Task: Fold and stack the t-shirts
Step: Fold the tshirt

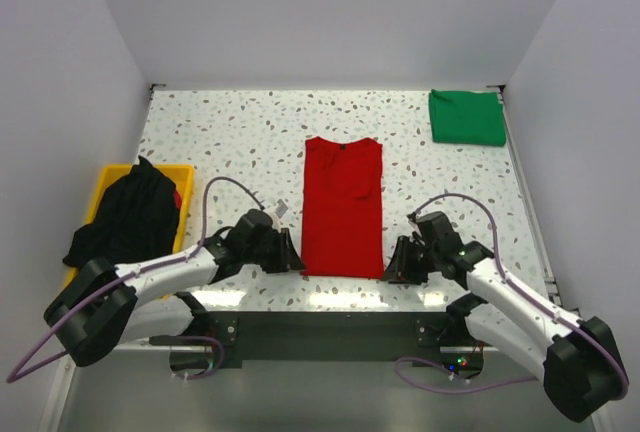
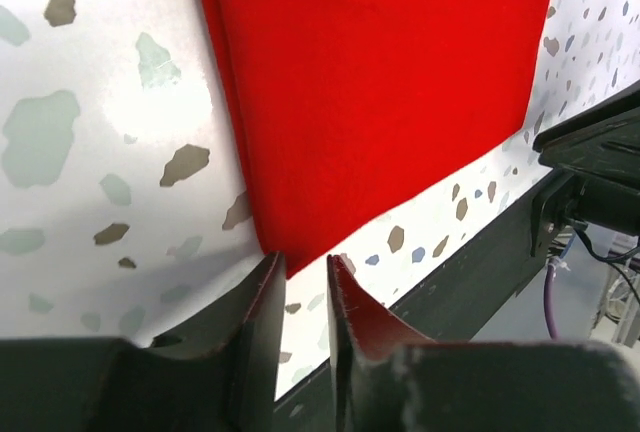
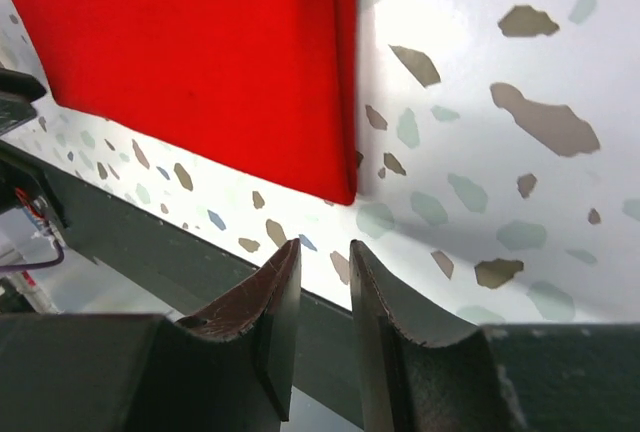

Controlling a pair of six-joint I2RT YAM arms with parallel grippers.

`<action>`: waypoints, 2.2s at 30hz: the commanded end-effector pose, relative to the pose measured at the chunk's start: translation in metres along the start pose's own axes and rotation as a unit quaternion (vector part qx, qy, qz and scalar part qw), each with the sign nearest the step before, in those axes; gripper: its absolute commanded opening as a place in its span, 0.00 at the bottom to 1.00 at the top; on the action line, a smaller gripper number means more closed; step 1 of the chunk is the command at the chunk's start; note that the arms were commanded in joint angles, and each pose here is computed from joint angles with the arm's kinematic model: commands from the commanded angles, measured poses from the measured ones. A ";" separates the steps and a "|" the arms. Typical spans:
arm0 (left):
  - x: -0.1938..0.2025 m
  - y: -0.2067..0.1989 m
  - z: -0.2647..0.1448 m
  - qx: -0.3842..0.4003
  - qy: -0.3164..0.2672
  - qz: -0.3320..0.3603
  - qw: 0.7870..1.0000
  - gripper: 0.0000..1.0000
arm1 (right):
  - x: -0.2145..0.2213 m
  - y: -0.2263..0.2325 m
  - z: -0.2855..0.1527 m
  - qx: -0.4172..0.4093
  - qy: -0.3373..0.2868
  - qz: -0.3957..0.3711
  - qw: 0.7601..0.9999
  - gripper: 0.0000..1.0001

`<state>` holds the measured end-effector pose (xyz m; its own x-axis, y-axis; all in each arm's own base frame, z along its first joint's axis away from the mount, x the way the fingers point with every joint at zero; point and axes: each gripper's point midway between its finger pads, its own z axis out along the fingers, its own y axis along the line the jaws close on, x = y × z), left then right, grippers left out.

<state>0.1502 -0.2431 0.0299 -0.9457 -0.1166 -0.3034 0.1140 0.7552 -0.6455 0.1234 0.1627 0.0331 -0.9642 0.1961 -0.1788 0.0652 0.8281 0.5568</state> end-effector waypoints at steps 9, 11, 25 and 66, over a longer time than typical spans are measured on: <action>0.009 0.000 -0.006 0.005 0.010 -0.001 1.000 0.48 | 0.000 -0.005 0.007 0.010 -0.003 0.015 1.000 0.33; 0.008 -0.001 -0.003 0.011 0.007 -0.003 1.000 0.49 | 0.000 -0.008 0.010 0.013 -0.004 0.021 1.000 0.34; 0.016 0.014 0.009 -0.009 0.014 -0.021 1.000 0.39 | -0.007 -0.014 0.021 0.006 -0.039 0.048 0.998 0.38; 0.019 -0.032 -0.048 0.003 -0.013 0.035 0.999 0.00 | 0.004 0.043 -0.063 -0.087 -0.045 -0.036 0.995 0.00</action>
<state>0.1046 -0.2363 0.0635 -0.9436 -0.1000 -0.3155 0.1411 0.7407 -0.6568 0.0967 0.1667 0.0826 -0.9508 0.2041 -0.2332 -0.0121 0.7275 0.6860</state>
